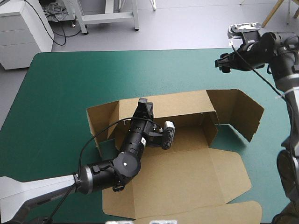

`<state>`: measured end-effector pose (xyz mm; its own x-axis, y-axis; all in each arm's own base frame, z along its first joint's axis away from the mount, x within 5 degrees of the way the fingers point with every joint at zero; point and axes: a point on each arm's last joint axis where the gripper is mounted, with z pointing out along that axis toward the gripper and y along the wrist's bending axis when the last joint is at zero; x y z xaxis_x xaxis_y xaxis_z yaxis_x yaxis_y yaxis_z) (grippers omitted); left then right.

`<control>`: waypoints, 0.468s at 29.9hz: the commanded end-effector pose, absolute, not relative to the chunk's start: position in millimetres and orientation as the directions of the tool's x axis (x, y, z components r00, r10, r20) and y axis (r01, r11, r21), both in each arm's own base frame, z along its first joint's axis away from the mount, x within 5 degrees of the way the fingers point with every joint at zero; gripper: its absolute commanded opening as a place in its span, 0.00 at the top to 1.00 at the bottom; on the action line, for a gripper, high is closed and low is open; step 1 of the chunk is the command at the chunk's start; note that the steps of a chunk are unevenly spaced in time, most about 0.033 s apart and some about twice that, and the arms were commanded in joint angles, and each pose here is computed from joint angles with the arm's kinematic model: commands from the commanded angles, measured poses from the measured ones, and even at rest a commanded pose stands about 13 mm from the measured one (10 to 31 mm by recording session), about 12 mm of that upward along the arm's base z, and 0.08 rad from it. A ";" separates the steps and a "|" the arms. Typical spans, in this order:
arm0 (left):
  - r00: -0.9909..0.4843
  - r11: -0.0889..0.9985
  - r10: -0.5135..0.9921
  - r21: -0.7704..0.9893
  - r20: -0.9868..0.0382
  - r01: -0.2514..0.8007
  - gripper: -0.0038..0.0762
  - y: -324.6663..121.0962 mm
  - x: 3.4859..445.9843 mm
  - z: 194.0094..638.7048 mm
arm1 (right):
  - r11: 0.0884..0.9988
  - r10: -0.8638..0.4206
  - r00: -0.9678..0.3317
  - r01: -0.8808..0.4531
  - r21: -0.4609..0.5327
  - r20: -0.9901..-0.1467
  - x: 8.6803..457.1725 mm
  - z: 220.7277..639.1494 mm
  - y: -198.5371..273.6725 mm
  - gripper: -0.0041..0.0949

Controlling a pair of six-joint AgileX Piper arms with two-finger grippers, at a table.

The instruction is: Fold the box

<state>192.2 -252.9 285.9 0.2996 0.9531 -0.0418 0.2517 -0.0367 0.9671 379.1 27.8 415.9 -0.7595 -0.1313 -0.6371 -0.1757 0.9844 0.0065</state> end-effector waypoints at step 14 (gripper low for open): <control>0.313 -0.023 0.950 0.993 -0.014 0.114 0.96 -249.2 192.0 314.6 | 0.976 -0.150 -0.830 -0.211 0.054 -0.537 389.8 379.4 12.2 0.21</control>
<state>192.2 -252.7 286.0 0.2980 0.9537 -0.0413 0.2509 -0.0365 0.9673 409.3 14.9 348.9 -0.8794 -0.1408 -0.4547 -0.1957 0.9777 0.0757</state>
